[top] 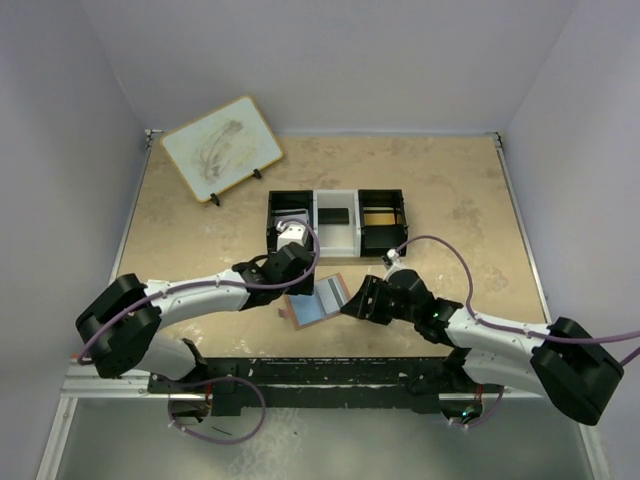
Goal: Take the credit cards out of the card holder
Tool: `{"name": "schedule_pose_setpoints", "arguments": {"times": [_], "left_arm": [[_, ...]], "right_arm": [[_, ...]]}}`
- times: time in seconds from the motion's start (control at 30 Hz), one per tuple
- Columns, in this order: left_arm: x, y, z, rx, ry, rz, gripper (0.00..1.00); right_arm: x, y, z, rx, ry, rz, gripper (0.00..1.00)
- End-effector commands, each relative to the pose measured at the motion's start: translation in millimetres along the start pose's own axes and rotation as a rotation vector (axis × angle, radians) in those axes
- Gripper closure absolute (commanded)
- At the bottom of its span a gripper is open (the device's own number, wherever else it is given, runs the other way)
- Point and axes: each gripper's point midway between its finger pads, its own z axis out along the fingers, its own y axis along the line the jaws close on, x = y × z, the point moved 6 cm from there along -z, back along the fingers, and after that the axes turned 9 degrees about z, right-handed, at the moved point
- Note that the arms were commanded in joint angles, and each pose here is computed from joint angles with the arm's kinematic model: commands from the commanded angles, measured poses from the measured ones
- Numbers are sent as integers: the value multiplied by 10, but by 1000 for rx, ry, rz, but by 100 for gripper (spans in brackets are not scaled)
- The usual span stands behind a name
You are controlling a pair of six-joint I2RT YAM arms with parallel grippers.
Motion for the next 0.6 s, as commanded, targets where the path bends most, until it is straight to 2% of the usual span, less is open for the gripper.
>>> {"name": "schedule_pose_setpoints", "arguments": {"times": [0.0, 0.33, 0.57], "left_arm": [[-84, -154, 81, 127, -28, 27, 38], [162, -106, 175, 145, 46, 43, 38], [334, -166, 129, 238, 93, 0, 40]], "right_arm": [[-72, 94, 33, -51, -60, 46, 39], [-110, 142, 236, -6, -22, 59, 36], [-204, 87, 351, 52, -22, 67, 37]]}}
